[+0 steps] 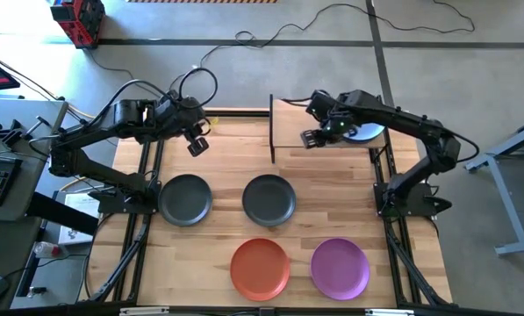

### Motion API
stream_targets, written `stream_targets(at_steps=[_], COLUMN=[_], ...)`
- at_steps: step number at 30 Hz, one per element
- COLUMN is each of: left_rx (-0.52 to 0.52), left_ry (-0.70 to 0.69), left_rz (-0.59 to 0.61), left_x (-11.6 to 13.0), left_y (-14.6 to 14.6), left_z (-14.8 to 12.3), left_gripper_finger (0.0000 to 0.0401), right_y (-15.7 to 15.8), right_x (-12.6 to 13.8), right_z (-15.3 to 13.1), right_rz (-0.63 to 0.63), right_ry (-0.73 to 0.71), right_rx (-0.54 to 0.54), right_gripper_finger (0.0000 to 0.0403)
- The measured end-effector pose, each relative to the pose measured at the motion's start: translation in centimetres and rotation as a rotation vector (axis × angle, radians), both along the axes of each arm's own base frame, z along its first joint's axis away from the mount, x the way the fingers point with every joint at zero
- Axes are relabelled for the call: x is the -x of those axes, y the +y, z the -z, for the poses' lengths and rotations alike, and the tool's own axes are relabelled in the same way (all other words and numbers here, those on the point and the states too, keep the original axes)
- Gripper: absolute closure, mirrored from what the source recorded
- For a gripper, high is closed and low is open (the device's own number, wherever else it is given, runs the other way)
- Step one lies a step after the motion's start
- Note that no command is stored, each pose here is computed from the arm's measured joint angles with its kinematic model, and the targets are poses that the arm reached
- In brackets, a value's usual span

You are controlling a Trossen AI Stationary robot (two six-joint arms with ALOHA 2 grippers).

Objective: Place and stack plates onto a shelf
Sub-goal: Put the black plate on the shelf

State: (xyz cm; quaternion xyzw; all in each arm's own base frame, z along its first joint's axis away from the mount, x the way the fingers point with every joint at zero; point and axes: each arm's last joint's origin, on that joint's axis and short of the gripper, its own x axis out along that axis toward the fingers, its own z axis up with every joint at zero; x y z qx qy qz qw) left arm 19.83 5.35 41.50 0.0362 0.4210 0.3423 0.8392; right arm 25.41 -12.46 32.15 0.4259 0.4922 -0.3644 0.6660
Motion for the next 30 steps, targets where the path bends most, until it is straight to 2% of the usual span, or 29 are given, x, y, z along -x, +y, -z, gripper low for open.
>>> stream_targets(at_steps=[4, 7, 11, 17, 25, 30], left_rx=[0.139, 0.233, 0.361, 0.569, 0.687, 0.712], left_ry=[0.012, 0.053, 0.117, 0.177, 0.201, 0.174], left_rz=[-0.011, -0.051, -0.126, -0.242, -0.393, -0.39], left_x=[0.4, 0.5, 0.6, 0.3, 0.3, 0.0], left_y=[-0.3, -0.5, -0.8, -1.9, -4.0, -5.5], left_z=[0.7, 2.3, 5.0, 9.6, 14.8, 16.6], left_gripper_finger=[0.0299, 0.03, 0.03, 0.0299, 0.03, 0.0299], right_y=[1.8, 3.3, 5.0, 6.6, 7.1, 7.2], right_x=[-1.6, -2.9, -3.8, -4.3, -4.2, -4.2], right_z=[-0.9, -1.3, -1.5, -1.6, -1.5, -1.5], right_rz=[-0.079, -0.13, -0.176, -0.231, -0.251, -0.276], right_ry=[-0.156, -0.253, -0.305, -0.308, -0.292, -0.288], right_rx=[-0.011, -0.028, -0.025, -0.031, -0.031, -0.029], right_gripper_finger=[0.0274, 0.0274, 0.0274, 0.0274, 0.0274, 0.0274])
